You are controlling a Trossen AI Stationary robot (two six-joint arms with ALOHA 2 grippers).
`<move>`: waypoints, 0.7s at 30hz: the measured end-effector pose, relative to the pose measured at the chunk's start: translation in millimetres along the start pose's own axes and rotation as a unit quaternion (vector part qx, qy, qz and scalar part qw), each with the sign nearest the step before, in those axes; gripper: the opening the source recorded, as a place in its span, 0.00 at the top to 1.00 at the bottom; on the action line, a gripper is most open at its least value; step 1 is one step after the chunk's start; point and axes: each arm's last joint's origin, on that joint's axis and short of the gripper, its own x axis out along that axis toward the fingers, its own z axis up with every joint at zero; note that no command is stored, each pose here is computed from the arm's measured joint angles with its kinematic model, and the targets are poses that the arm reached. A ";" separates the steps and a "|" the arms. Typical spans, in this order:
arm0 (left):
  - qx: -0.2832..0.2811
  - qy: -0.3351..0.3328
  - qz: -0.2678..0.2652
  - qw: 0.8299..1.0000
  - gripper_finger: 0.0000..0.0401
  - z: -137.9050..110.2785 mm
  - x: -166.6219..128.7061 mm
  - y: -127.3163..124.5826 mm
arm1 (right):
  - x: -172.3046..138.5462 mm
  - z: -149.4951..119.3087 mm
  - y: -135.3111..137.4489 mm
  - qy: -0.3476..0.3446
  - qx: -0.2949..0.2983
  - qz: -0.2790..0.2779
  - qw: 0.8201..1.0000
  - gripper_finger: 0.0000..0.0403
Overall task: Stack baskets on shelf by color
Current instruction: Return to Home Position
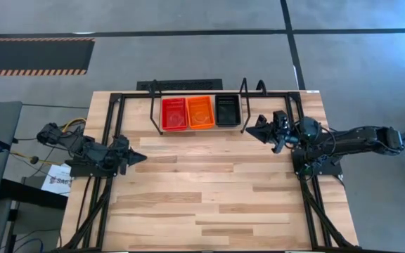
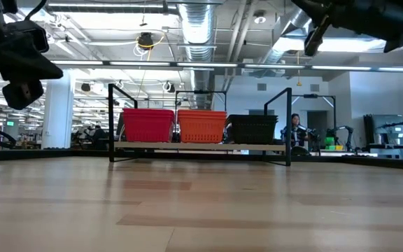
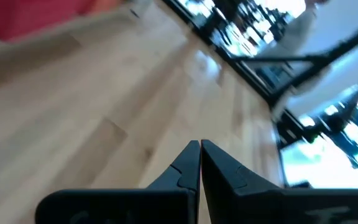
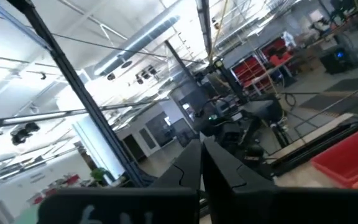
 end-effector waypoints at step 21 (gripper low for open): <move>0.050 -0.022 0.045 0.998 1.00 -0.4 -0.2 4.8 | -46.6 8.8 48.7 0.070 -0.100 0.156 0.980 0.90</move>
